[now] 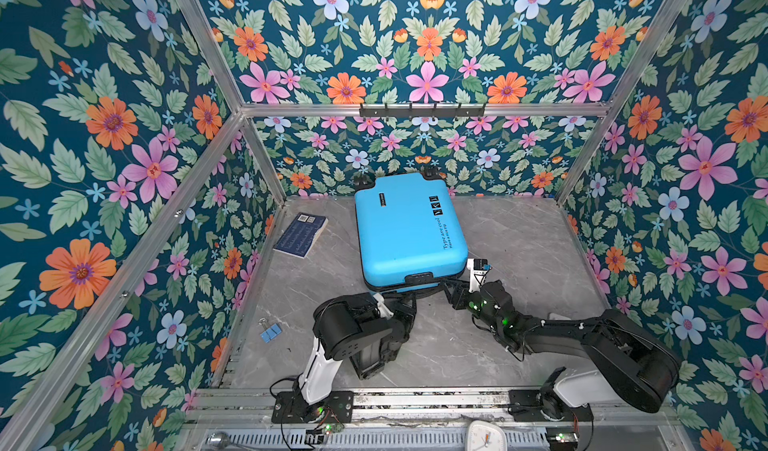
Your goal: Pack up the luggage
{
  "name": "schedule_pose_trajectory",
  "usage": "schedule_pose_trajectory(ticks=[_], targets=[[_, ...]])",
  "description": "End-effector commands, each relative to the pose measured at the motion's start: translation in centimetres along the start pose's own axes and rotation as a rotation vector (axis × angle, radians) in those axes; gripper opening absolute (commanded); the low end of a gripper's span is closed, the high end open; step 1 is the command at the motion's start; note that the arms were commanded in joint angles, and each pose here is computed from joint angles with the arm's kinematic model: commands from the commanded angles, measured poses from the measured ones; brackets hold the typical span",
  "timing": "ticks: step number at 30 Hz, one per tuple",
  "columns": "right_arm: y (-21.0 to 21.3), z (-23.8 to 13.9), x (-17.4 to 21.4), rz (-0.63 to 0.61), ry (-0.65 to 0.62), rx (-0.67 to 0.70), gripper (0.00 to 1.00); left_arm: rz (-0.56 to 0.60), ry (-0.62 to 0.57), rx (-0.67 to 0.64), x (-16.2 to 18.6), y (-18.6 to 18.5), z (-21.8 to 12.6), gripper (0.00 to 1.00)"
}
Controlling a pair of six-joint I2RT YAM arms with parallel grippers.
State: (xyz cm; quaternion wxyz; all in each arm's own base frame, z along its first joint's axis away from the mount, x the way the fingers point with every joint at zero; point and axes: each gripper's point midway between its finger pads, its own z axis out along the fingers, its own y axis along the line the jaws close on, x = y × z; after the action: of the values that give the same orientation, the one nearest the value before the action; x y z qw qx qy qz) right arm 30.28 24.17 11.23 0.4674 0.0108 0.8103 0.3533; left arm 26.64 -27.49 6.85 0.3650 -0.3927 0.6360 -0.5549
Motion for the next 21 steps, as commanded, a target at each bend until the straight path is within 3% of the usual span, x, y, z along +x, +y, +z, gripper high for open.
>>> schedule_pose_trajectory(ticks=[1, 12, 21], targets=[[-0.3, 0.2, -0.2, -0.01, -0.015, 0.014, 0.42, 0.091, 0.038, -0.002, 0.7, 0.2, 0.1, 0.0], [1.1, 1.9, -0.1, -0.039, -0.012, -0.061, 0.37, 0.085, 0.041, -0.004, 0.8, 0.3, 0.0, 0.0], [2.1, 2.6, -0.6, -0.044, -0.028, -0.098, 0.27, 0.086, 0.045, -0.007, 0.9, 0.4, 0.0, 0.0]])
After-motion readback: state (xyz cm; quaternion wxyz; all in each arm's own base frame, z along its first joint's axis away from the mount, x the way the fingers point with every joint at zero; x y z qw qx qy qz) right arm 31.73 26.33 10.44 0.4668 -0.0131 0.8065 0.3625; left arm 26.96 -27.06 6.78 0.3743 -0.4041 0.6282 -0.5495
